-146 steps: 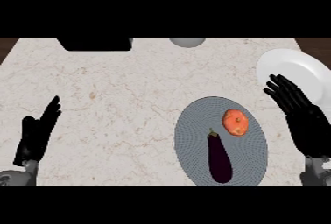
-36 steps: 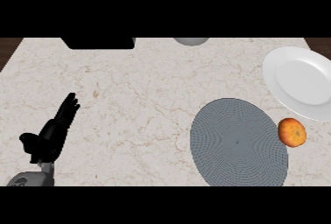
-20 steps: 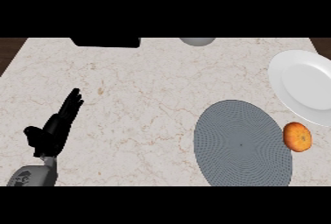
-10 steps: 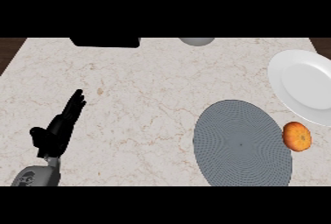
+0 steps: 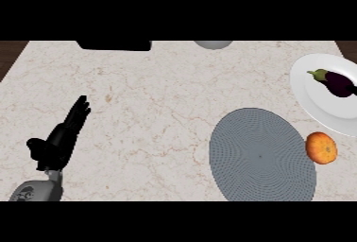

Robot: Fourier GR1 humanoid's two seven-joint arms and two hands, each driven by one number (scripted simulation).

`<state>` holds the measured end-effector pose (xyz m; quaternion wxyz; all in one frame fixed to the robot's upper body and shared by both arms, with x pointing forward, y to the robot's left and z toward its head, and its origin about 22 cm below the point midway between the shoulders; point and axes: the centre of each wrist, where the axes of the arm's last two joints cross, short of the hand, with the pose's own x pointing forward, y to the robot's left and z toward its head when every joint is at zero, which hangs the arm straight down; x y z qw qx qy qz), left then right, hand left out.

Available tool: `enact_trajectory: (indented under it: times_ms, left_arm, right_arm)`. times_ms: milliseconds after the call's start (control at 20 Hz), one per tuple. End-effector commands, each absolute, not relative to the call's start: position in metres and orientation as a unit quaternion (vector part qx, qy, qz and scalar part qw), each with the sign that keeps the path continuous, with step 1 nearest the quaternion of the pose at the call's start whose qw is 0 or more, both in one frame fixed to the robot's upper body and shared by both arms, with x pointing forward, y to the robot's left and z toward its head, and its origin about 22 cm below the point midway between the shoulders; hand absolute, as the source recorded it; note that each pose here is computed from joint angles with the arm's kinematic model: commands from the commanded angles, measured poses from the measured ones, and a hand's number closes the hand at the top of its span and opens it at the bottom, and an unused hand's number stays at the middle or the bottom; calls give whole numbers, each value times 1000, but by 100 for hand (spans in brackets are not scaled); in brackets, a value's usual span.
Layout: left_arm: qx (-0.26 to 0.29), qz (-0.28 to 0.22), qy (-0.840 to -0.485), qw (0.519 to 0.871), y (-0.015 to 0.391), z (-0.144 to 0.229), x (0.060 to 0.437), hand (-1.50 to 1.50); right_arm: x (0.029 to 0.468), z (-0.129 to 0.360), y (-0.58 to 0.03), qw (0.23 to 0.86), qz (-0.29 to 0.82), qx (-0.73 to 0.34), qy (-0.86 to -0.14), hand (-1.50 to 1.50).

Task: Pick the eggplant from the placemat and place it in the plate

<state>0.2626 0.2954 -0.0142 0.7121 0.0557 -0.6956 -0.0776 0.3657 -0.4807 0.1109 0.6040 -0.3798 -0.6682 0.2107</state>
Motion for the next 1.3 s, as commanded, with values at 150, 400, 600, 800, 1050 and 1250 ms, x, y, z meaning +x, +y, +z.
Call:
enact_trajectory:
  times_ms: [150, 400, 600, 800, 1050, 1250]
  left_arm:
    - [58, -84, -704, 703, 282, -6, 264, 0]
    - [56, -76, -702, 706, 296, -15, 263, 0]
    - [62, -70, -691, 717, 306, -24, 253, 0]
    - [55, -73, -694, 714, 298, -16, 260, 0]
    - [55, -75, -697, 711, 291, -8, 265, 0]
    - [50, -73, -694, 714, 295, -19, 257, 0]
  right_arm:
    - [374, 105, -470, 644, 153, -355, -660, -150]
    - [362, 111, -488, 618, 25, -318, -718, -150]
    - [334, 124, -525, 622, -38, -253, -740, -150]
    - [303, 112, -549, 619, -77, -229, -747, -150]
    - [255, 108, -583, 615, -65, -222, -754, -150]
    - [231, 105, -596, 611, -44, -223, -758, -150]
